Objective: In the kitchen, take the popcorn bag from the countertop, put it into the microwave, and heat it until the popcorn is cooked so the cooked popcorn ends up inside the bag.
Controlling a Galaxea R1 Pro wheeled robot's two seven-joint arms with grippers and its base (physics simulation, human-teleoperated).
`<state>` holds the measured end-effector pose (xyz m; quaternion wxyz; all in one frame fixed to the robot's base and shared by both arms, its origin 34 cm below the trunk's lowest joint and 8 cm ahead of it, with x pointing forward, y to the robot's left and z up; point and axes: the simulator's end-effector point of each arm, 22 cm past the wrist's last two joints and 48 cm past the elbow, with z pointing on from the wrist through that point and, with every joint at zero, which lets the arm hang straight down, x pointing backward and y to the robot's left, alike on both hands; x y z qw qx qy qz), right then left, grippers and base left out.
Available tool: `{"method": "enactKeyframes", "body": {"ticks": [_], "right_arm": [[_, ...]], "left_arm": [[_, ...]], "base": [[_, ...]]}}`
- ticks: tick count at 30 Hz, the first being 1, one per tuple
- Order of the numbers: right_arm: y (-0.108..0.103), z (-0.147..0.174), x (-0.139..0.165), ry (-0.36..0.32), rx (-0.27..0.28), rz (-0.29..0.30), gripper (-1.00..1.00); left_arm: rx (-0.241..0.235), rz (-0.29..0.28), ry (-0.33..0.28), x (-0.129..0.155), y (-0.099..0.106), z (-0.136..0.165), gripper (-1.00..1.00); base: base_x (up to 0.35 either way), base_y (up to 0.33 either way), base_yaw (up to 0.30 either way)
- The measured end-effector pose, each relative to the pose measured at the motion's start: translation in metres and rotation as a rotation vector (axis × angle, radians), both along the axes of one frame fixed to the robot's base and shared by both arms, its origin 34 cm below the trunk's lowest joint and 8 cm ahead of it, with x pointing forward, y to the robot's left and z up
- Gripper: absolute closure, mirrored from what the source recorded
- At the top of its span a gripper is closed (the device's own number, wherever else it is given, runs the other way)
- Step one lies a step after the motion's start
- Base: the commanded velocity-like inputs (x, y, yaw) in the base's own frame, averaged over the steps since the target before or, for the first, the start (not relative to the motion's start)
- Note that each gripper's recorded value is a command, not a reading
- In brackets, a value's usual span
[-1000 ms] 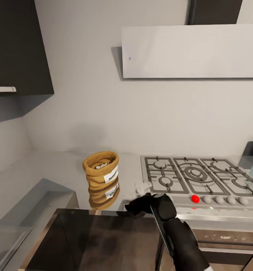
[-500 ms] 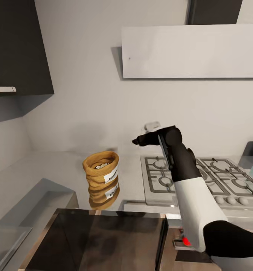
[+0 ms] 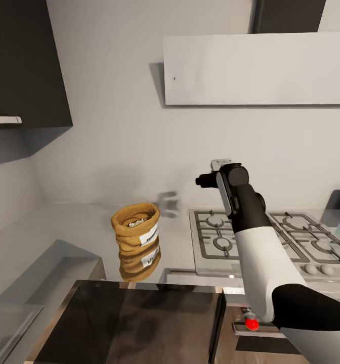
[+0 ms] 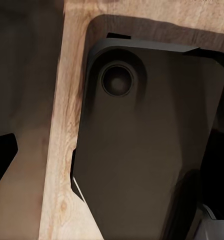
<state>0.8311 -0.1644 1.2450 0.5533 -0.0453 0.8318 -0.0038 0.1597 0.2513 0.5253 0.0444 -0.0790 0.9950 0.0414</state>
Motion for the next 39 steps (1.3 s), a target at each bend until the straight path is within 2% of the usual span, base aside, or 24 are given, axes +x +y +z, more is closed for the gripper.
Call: {"method": "enactKeyframes", "body": {"ticks": [6, 30, 35, 39], "right_arm": [[0.001, 0.001, 0.0, -0.002, -0.001, 0.002, -1.0], [-0.003, -0.006, 0.001, 0.016, 0.003, -0.009, -1.0], [-0.031, -0.03, 0.005, 0.076, 0.064, -0.079, -1.0], [-0.053, -0.043, 0.005, 0.106, 0.052, -0.162, -1.0]], "left_arm": [[0.0, 0.0, 0.0, 0.0, 0.0, 0.0, -1.0], [0.0, 0.0, 0.0, 0.0, 0.0, 0.0, -1.0], [0.0, 0.0, 0.0, 0.0, 0.0, 0.0, -1.0], [0.0, 0.0, 0.0, 0.0, 0.0, 0.0, -1.0]], "base": [[0.0, 0.0, 0.017], [0.0, 0.0, 0.273], [0.0, 0.0, 0.278], [0.0, 0.0, 0.279]]}}
